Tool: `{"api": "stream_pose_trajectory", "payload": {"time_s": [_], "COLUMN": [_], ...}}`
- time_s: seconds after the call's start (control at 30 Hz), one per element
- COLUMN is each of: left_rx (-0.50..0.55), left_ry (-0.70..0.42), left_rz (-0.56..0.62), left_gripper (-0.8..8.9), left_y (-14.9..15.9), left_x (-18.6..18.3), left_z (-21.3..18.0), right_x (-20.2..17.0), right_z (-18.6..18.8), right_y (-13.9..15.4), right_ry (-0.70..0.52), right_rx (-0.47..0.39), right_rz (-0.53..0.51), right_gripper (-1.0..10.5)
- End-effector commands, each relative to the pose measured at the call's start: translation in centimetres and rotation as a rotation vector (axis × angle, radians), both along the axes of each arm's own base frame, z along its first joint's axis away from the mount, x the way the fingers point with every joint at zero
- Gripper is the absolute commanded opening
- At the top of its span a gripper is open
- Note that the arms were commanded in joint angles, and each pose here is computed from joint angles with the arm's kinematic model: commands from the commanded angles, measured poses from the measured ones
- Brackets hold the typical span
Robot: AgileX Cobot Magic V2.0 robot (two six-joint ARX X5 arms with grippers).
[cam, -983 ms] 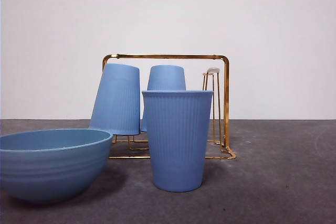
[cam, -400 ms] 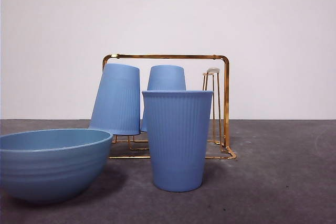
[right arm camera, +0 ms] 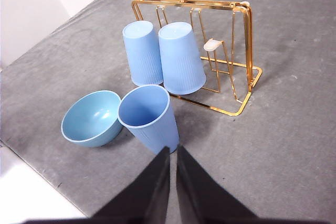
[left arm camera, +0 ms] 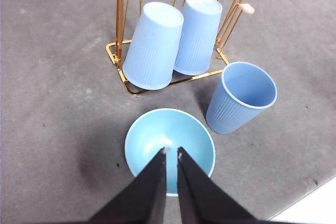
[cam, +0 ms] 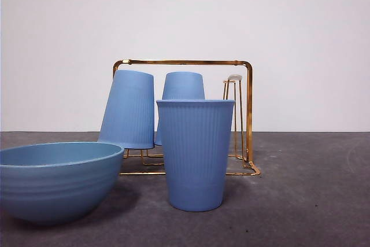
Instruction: Right arm lift cup from the cupboard, then place it on the right of the bowl
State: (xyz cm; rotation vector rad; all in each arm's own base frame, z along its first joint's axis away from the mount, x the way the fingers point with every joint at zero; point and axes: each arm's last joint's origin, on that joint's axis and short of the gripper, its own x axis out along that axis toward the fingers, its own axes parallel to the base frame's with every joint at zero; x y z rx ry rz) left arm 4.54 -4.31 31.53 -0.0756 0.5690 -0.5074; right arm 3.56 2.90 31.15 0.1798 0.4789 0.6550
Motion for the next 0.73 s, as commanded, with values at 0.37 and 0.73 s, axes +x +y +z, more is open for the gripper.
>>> {"api": "stream_pose_trajectory", "payload": {"time_s": [0.37, 0.73], "left_rx": [-0.013, 0.077], "left_ry": [-0.014, -0.146], "left_rz": [-0.002, 0.349], "left_gripper": [0.25, 0.25], "left_y": [0.0, 2.7], "left_x": [-0.1, 0.4], "left_z": [0.1, -0.5], "right_x": [-0.1, -0.1], "right_z": [0.4, 0.4], "right_y": [0.0, 0.0], "right_ry": [-0.019, -0.019], "right_rx": [0.003, 0.003], "right_rz": [0.001, 0.001], "right_gripper": [0.1, 0.1]}}
